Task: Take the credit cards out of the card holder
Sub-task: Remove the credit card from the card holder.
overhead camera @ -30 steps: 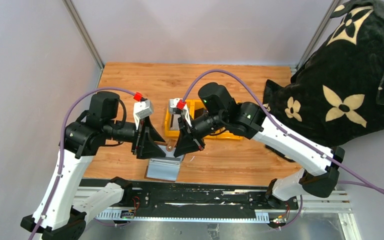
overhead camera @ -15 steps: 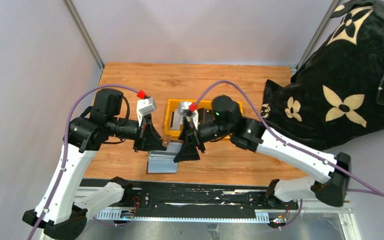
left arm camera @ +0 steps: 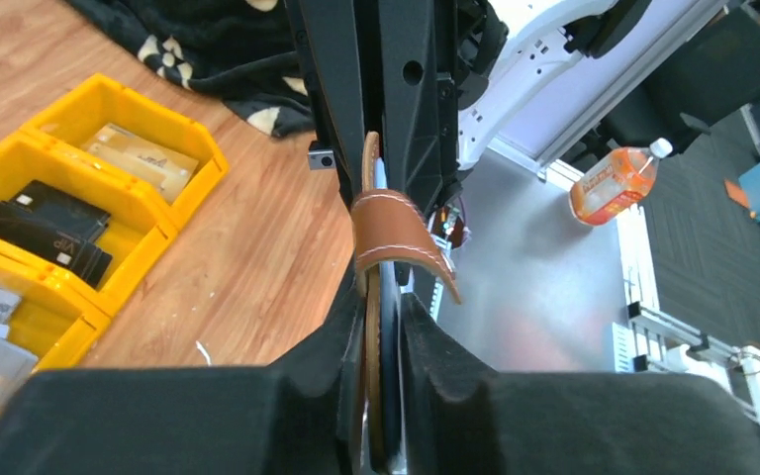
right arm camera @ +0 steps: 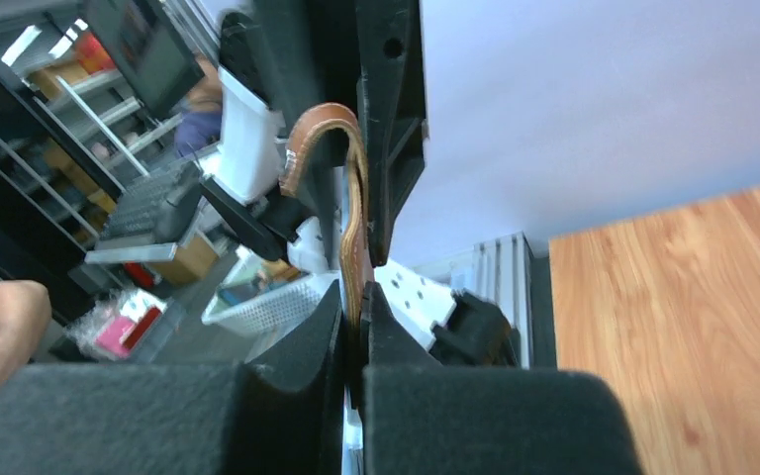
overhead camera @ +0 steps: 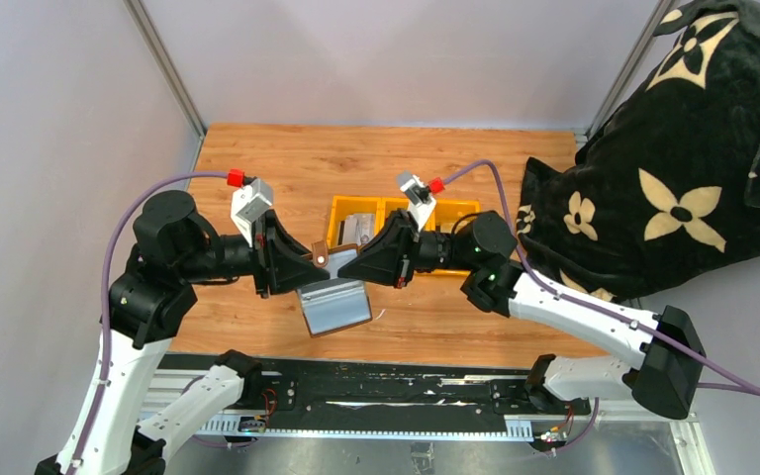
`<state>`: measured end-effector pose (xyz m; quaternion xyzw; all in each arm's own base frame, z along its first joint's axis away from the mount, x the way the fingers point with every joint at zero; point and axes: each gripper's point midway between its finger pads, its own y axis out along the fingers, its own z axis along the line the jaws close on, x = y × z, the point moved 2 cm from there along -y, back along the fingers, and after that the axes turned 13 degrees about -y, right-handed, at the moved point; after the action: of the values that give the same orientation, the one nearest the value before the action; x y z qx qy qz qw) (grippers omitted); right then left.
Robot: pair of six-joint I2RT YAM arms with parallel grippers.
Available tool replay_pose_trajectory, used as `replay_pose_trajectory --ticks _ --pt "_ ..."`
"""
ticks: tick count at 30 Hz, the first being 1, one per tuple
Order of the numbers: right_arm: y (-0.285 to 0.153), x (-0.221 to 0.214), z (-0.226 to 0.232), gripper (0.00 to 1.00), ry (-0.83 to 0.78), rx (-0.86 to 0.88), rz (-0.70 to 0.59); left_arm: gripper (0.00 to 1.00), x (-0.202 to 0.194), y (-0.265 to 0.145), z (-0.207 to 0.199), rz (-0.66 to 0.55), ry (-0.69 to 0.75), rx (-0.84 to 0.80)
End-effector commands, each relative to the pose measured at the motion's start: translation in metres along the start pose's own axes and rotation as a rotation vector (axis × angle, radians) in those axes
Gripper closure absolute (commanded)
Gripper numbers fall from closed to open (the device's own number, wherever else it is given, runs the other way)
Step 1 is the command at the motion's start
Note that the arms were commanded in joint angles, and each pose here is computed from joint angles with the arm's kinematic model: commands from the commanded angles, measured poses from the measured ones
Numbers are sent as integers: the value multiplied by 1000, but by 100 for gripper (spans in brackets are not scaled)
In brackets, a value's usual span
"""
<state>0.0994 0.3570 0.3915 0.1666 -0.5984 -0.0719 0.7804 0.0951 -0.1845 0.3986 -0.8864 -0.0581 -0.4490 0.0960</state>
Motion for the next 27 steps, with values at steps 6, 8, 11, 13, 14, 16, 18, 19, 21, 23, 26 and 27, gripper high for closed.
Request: replay_pose_trajectory --ticks 6,8,11,13,14,16,18,19,21,23,26,27 --pt "-7 -20 10 100 36 35 509 38 -18 -3 10 101 24 30" --pt "-11 -33 9 100 49 32 631 38 -22 -3 11 133 42 17" --pt "-14 -43 8 100 38 25 758 40 -28 -4 13 161 54 11" --pt "-13 -45 12 100 15 38 815 42 -30 -5 13 169 56 7" --pt "-14 -48 12 100 11 39 839 44 -32 -5 13 176 53 3" --pt "-13 -48 14 100 -3 46 860 49 -39 -6 14 200 45 -4" --pt "-10 -45 17 100 -22 62 861 54 -50 -6 18 232 24 -15" --pt "-8 -44 19 100 -28 70 862 56 -56 -6 20 247 7 -20" --pt "-4 -43 21 100 -37 84 864 58 -68 -5 25 275 -37 -32" --pt "-1 -43 23 100 -32 93 879 54 -78 -4 27 295 -81 -49" --pt "2 -48 25 100 -49 118 921 50 -84 -3 28 308 -114 -63" --pt "3 -49 26 100 -54 123 934 50 -84 -3 28 308 -117 -67"
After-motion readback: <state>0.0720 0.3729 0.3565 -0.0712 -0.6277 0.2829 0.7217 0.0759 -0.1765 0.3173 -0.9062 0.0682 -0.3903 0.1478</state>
